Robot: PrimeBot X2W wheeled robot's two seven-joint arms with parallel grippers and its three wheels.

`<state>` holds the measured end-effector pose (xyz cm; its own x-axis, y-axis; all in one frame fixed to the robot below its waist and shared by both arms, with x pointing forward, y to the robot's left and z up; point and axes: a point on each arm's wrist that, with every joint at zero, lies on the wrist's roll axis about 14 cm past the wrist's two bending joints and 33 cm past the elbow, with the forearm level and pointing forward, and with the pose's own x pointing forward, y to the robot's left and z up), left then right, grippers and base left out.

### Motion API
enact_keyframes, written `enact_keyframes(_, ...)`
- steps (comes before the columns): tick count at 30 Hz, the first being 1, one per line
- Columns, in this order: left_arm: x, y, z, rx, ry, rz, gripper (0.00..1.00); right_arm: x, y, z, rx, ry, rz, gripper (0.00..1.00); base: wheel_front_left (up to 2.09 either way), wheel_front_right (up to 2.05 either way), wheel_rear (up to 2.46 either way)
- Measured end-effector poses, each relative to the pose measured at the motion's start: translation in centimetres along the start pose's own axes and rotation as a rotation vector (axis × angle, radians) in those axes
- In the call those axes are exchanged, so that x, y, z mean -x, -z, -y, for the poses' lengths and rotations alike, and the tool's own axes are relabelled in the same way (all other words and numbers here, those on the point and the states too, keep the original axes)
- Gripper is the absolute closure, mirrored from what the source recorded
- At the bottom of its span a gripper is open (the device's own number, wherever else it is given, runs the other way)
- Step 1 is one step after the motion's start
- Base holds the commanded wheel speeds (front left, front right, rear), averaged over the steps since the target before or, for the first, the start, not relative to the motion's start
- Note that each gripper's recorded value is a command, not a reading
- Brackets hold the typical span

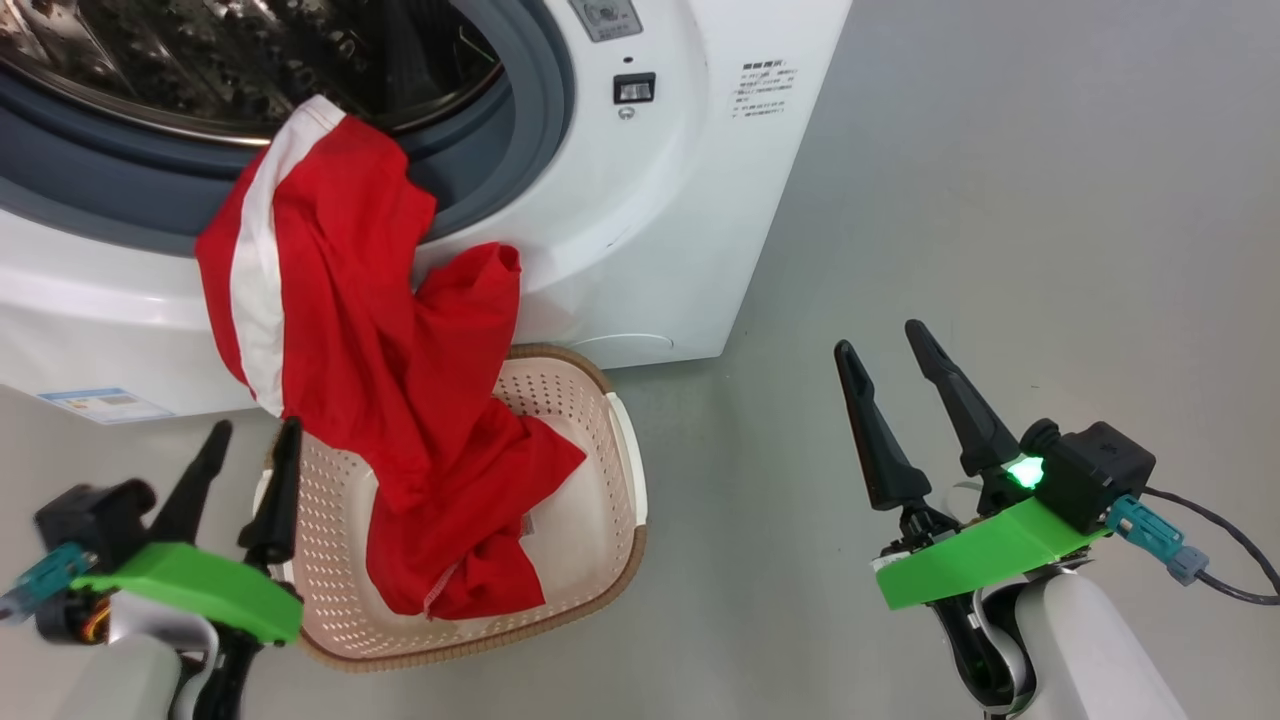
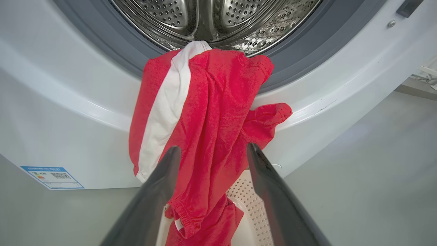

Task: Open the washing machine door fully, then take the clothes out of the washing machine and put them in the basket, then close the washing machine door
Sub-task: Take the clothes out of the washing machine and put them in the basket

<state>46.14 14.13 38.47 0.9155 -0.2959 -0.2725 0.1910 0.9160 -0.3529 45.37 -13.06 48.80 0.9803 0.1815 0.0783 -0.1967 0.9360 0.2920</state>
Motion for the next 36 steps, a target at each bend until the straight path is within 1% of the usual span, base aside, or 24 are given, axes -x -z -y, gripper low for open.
enact_keyframes(10,2.0,-0.7,-2.0,0.012,-0.066,0.056,0.0,-0.1,0.0,0.3,0.0,0.006,0.003,0.0,0.0,0.0,0.0)
enact_keyframes(14,2.1,-1.1,-1.8,0.026,-0.072,0.078,0.0,-0.1,-0.1,0.3,-0.001,0.006,0.005,0.0,0.0,0.0,0.0)
enact_keyframes(25,2.2,-1.7,-1.8,0.007,-0.072,0.1,0.0,-0.1,0.0,0.3,0.0,0.008,0.004,0.0,0.0,0.0,0.0)
enact_keyframes(36,1.9,-0.8,-1.6,0.005,-0.06,0.07,0.0,-0.2,0.5,0.5,-0.002,0.014,-0.008,0.0,0.0,0.0,0.0)
